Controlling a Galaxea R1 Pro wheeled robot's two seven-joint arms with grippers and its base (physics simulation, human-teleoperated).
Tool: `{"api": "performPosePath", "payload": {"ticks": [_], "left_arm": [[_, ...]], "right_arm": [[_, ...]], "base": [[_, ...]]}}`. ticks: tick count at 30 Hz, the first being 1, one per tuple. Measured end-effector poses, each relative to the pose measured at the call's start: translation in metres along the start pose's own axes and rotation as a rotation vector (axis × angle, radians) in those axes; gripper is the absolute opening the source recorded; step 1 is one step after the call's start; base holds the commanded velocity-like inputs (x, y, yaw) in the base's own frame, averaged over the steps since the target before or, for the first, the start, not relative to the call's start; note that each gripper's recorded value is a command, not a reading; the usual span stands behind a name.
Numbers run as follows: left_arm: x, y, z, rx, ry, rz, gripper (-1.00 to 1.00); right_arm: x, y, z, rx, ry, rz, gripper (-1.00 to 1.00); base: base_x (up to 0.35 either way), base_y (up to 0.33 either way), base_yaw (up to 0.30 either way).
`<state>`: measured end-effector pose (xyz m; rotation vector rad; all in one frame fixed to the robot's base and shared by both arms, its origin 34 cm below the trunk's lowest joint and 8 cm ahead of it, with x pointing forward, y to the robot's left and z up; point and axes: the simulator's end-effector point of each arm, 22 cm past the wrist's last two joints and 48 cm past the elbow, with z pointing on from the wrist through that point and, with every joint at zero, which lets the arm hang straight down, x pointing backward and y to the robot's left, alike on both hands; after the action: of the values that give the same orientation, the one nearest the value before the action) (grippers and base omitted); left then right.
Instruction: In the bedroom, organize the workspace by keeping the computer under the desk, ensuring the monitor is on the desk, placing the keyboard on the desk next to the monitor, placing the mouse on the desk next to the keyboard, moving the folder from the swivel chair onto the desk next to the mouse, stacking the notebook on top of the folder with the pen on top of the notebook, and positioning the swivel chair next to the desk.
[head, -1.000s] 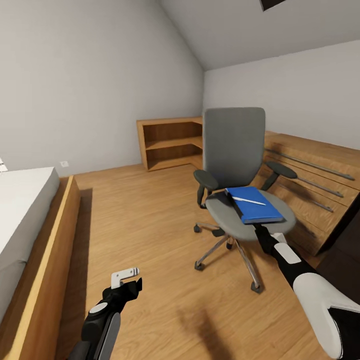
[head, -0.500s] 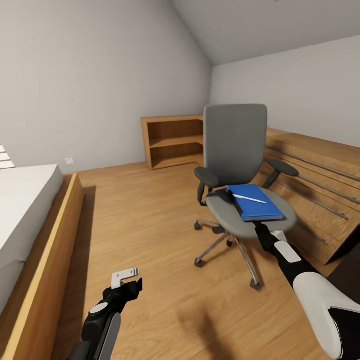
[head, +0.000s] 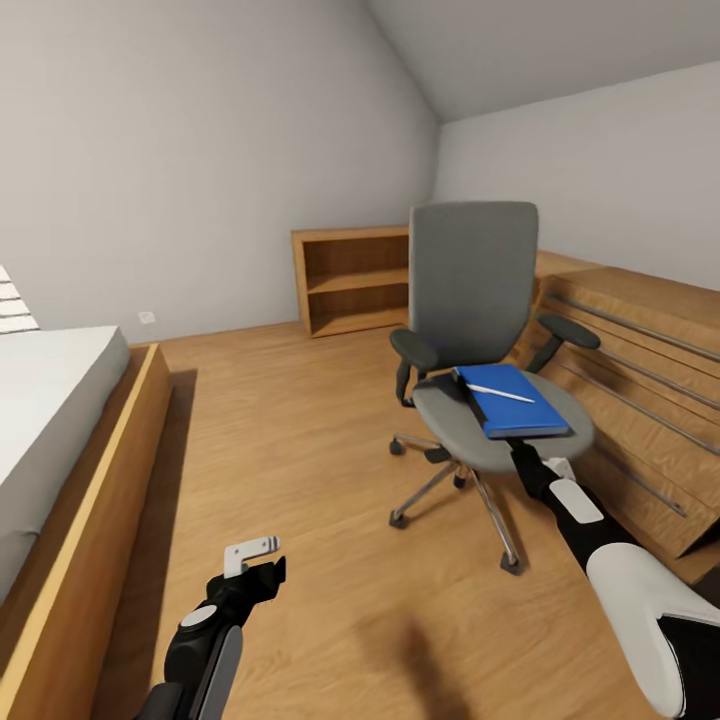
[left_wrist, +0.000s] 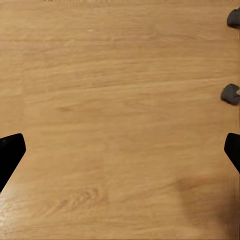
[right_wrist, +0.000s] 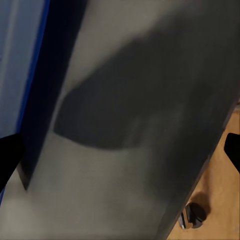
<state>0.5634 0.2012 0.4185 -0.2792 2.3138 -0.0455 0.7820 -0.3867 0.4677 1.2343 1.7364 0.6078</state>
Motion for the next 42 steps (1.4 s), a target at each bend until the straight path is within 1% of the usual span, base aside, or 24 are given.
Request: {"api": "performPosePath", "payload": {"ticks": [5, 8, 12, 14, 15, 16, 18, 24, 27, 29, 32, 36, 40, 42], "left_arm": [[0.002, -0.002, 0.001, 0.003, 0.004, 0.003, 1.0], [0.002, -0.002, 0.001, 0.004, 0.005, 0.004, 1.0], [0.003, -0.002, 0.002, 0.006, 0.007, 0.004, 1.0], [0.003, -0.002, 0.002, 0.005, 0.007, 0.005, 1.0], [0.003, -0.002, 0.002, 0.005, 0.008, 0.005, 1.0], [0.003, -0.002, 0.002, 0.005, 0.008, 0.005, 1.0], [0.003, -0.002, 0.002, 0.006, 0.008, 0.005, 1.0], [0.004, -0.001, 0.002, 0.005, 0.009, 0.006, 1.0], [0.004, -0.001, 0.002, 0.004, 0.008, 0.006, 1.0], [0.004, -0.001, 0.002, 0.004, 0.008, 0.006, 1.0], [0.003, -0.002, 0.002, 0.007, 0.007, 0.006, 1.0], [-0.004, -0.003, -0.003, 0.008, -0.009, 0.005, 1.0], [-0.011, -0.004, -0.008, 0.01, -0.025, 0.004, 1.0], [-0.014, -0.004, -0.01, 0.011, -0.033, 0.004, 1.0]], "right_arm": [[0.001, 0.001, 0.001, -0.003, 0.0, -0.004, 1.0], [0.002, 0.0, 0.002, -0.003, 0.003, -0.003, 1.0], [0.005, -0.006, 0.002, 0.01, 0.009, -0.002, 1.0], [0.008, -0.013, 0.002, 0.024, 0.016, 0.0, 1.0], [0.018, -0.032, 0.002, 0.065, 0.035, 0.001, 1.0], [0.02, -0.036, 0.002, 0.074, 0.039, 0.002, 1.0], [0.02, -0.036, 0.002, 0.074, 0.039, 0.002, 1.0], [0.02, -0.035, 0.002, 0.071, 0.039, 0.0, 1.0], [0.021, -0.033, 0.002, 0.068, 0.04, -0.007, 1.0], [0.022, -0.032, 0.002, 0.067, 0.04, -0.018, 1.0], [0.023, -0.031, 0.002, 0.068, 0.04, -0.049, 1.0], [0.02, -0.021, -0.002, 0.05, 0.034, -0.08, 1.0], [0.016, -0.006, -0.007, 0.012, 0.029, -0.09, 1.0], [0.015, 0.004, -0.009, -0.018, 0.027, -0.093, 1.0]], "base": [[0.186, -0.007, 0.052], [-0.153, -0.001, 0.008], [-0.3, 0.0, 0.002], [-0.331, 0.0, 0.0], [-0.335, 0.0, 0.0], [-0.336, 0.0, 0.0], [-0.337, 0.0, 0.0], [-0.321, 0.0, 0.0], [-0.14, 0.0, 0.0], [-0.072, 0.0, 0.0], [-0.037, 0.0, 0.0], [-0.012, 0.0, 0.0], [-0.003, 0.0, 0.0], [0.0, 0.0, 0.0]]}}
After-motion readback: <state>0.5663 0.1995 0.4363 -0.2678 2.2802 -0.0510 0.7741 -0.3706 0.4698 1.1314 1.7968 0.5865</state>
